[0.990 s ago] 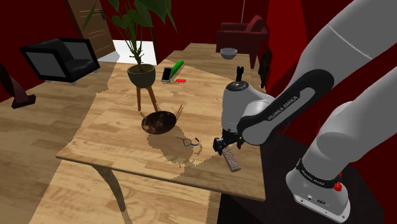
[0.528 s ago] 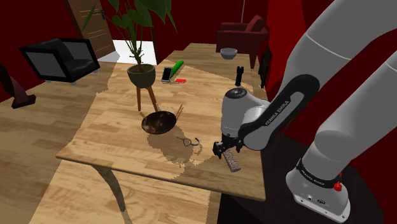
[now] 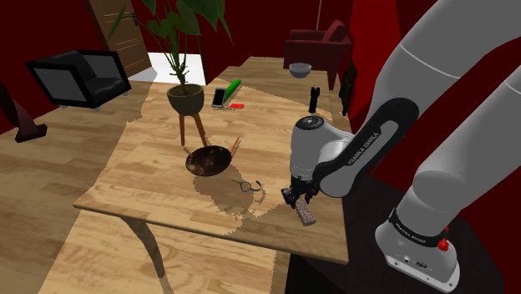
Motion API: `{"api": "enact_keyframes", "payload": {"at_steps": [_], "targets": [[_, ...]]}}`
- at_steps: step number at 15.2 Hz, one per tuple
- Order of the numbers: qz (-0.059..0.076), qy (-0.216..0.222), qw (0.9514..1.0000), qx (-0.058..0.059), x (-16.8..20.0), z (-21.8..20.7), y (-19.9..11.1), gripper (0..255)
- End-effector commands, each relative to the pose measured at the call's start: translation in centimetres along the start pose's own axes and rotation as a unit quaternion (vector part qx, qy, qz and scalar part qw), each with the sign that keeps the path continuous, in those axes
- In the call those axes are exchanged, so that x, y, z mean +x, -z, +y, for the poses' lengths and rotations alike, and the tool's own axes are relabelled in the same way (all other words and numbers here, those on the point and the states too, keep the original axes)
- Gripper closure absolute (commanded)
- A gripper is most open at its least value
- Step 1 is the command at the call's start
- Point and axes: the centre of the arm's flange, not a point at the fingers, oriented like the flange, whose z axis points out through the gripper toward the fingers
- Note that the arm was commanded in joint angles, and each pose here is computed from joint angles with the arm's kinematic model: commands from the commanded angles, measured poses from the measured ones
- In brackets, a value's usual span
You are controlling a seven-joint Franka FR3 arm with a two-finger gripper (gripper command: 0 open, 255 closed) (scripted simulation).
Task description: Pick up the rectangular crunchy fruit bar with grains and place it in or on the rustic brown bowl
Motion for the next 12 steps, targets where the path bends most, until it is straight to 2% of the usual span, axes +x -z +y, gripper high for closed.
{"api": "enact_keyframes", "payload": {"at_steps": [1, 7, 12], "targets": [[0.0, 0.0, 1.0, 0.0, 0.0, 0.0, 0.0, 255], [0.0, 0.0, 1.0, 0.0, 0.0, 0.0, 0.0, 255], [0.0, 0.0, 1.0, 0.0, 0.1, 0.1, 2.6, 255]]}}
